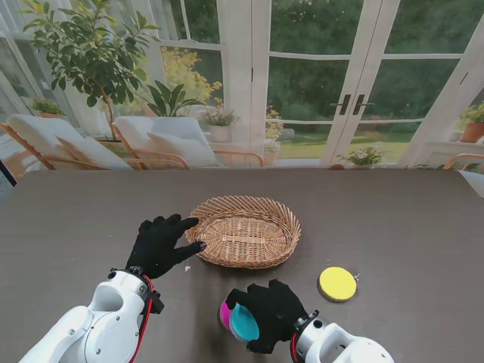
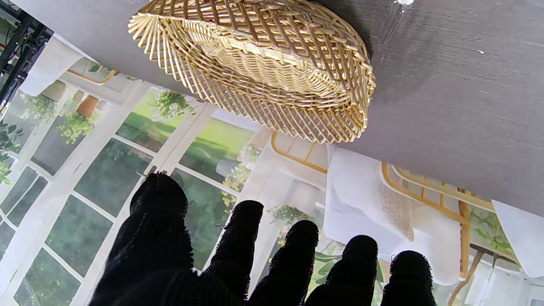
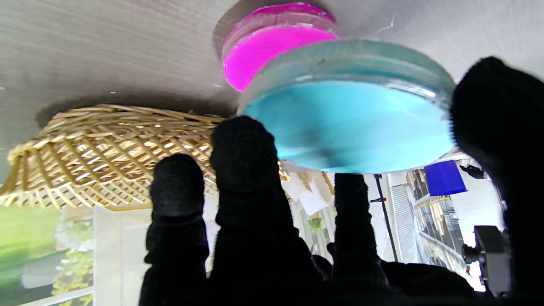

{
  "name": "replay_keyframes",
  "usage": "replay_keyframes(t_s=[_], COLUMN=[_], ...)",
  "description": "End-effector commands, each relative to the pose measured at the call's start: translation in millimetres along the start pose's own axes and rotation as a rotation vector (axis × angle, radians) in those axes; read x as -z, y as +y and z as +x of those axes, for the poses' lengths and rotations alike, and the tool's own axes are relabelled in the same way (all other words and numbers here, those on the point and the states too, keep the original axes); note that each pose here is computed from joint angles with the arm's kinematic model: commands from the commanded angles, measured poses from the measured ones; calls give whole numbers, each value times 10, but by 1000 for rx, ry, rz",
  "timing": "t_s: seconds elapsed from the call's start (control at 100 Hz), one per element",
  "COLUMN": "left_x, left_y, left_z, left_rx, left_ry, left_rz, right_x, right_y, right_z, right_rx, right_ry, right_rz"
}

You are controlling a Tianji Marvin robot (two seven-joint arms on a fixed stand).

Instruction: Stack culture dishes into a storage basket

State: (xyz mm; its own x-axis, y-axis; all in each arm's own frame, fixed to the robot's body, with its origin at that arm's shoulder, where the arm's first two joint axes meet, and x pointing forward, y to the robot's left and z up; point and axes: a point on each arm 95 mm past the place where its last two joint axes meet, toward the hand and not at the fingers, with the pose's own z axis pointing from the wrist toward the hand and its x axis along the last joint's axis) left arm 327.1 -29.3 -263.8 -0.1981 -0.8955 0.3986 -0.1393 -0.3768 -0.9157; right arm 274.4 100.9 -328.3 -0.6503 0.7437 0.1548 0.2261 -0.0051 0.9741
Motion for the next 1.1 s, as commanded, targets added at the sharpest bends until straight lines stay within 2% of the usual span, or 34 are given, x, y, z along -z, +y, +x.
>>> replay_keyframes(t_s=[0.0,0.32,0.63,1.09], left_x=[7,19,23,26], left_y=[32,34,35,39], left_z=[-5,-8,-10,-20], left_rx=[1,-1,-1,-2], left_ry=[-5,-12,-20,-28], left_rz=[-22,-21,-26,-28], right_x=[-30,-186,-322,-491], right_y=[-56,-139,-226,-298], right_z=[44,124,149,168], right_rx=[11,68,113,170], right_ry=[14,25,24,13], right_rz=[18,32,18,33])
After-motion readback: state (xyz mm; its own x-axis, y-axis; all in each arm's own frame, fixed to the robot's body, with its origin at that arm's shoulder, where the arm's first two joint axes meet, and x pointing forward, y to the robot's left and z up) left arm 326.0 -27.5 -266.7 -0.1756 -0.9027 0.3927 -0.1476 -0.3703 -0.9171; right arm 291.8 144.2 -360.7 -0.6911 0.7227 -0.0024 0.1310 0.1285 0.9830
